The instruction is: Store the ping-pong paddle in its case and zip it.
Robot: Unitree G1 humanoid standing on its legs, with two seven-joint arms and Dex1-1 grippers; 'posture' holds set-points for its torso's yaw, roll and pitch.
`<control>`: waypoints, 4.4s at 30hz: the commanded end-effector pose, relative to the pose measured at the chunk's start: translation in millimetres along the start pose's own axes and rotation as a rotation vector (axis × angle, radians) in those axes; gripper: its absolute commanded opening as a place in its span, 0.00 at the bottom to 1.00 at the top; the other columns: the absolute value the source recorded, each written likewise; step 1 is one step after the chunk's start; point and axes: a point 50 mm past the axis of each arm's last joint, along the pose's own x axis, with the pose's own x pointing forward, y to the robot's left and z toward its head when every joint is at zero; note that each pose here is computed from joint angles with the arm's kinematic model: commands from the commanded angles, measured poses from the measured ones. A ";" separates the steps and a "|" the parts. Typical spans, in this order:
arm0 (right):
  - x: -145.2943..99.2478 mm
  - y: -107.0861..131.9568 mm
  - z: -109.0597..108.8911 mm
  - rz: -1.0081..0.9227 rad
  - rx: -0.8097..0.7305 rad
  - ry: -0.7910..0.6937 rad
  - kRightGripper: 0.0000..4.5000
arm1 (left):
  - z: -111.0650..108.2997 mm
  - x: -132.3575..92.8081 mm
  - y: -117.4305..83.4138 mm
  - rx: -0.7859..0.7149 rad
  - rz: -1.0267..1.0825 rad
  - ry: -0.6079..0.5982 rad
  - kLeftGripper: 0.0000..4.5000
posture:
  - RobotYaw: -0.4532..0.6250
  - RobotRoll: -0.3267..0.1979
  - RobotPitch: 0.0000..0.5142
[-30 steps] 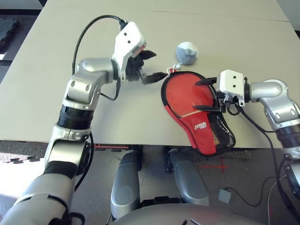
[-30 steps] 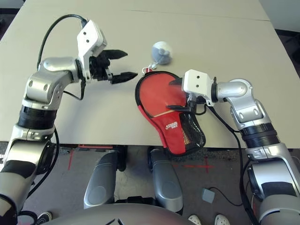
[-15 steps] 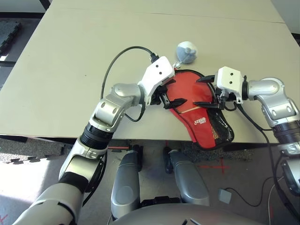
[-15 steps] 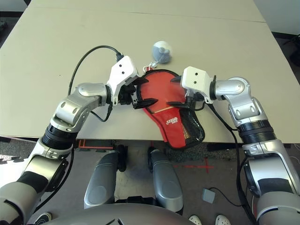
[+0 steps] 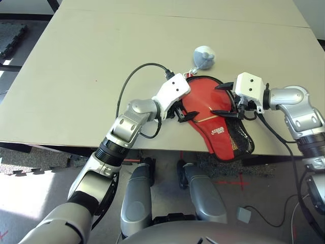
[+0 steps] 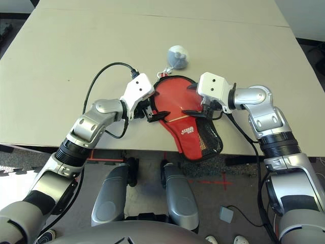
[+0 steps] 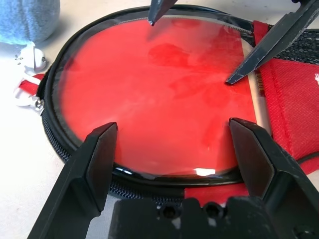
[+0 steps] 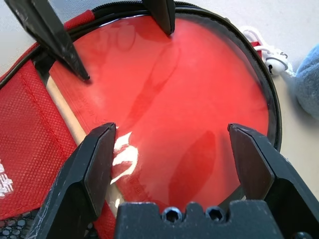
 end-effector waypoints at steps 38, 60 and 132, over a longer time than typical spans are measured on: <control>0.2 -91.1 37.8 -0.323 0.182 -0.161 1.00 | -56.1 15.6 -23.8 -0.122 -0.067 0.231 1.00 | 0.39 0.62 0.67; 6.7 -105.0 19.2 -0.509 0.236 0.007 0.37 | -47.8 15.9 -22.3 -0.113 -0.059 0.206 1.00 | 0.42 0.62 0.67; -141.2 -61.1 -71.6 -0.766 0.672 -0.252 0.99 | 8.6 -123.3 103.6 -0.356 0.681 -0.443 1.00 | 0.36 0.62 0.48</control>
